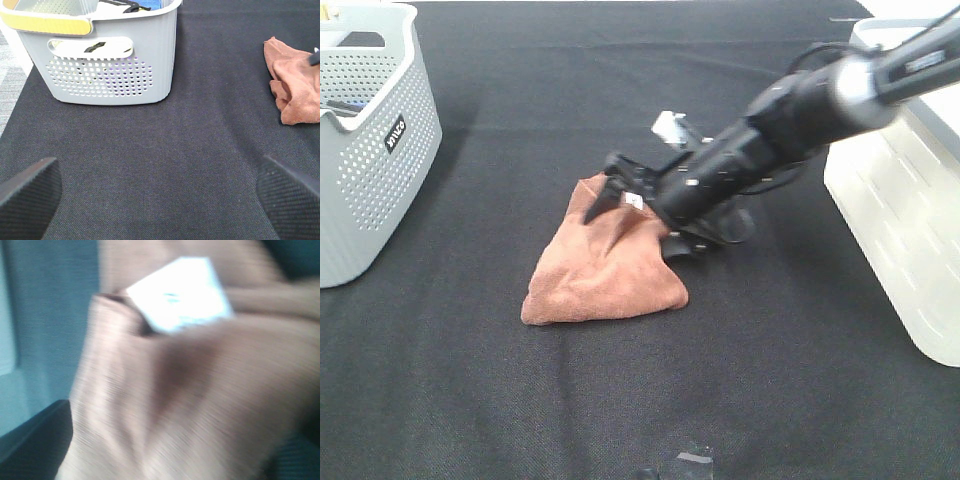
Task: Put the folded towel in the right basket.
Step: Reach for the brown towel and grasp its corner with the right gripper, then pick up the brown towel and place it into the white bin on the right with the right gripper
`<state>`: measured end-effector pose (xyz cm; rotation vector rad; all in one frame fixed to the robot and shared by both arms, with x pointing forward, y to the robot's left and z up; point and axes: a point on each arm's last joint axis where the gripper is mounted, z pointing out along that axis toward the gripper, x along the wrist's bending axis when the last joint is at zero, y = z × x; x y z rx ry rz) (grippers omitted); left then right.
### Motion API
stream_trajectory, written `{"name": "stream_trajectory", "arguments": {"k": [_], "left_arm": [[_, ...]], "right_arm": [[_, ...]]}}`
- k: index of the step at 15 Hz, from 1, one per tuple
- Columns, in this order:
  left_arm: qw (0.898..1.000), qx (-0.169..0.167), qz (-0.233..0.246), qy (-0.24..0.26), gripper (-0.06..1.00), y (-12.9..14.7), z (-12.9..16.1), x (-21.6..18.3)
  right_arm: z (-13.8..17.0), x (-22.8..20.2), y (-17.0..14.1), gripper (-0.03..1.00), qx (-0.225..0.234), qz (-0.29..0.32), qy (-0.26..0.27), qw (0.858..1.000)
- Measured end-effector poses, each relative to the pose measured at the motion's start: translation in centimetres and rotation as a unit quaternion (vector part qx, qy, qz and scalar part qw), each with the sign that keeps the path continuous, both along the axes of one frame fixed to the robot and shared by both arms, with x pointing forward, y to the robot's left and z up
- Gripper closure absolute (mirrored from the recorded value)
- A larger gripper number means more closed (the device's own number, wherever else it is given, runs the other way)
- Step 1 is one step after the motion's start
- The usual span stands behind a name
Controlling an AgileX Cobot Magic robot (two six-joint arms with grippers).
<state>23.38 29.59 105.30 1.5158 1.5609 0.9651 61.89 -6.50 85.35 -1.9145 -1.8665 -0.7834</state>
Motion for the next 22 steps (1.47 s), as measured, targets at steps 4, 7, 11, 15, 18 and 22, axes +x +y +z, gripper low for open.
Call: {"name": "stream_trajectory", "arguments": {"k": [4,7,11,15,18,22], "left_arm": [[1.0,0.0,0.0,0.0,-0.04,0.0,0.0,0.0],[1.0,0.0,0.0,0.0,-0.04,0.0,0.0,0.0],[1.0,0.0,0.0,0.0,-0.04,0.0,0.0,0.0],[1.0,0.0,0.0,0.0,-0.04,0.0,0.0,0.0],[1.0,0.0,0.0,0.0,-0.04,0.0,0.0,0.0],[1.0,0.0,0.0,0.0,-0.04,0.0,0.0,0.0]], "right_arm": [[-0.4,-0.1,4.1,0.34,0.0,0.046,-0.04,0.998],[-1.0,0.0,4.4,0.81,-0.008,0.063,-0.042,0.997],[1.9,0.1,5.0,0.81,-0.009,0.144,-0.054,0.988],[10.7,1.4,4.2,0.81,-0.009,0.174,-0.115,0.978],[17.5,1.8,2.0,0.81,-0.038,0.184,-0.141,0.972],[26.5,1.1,-2.7,0.81,-0.08,0.15,-0.187,0.968]]}}
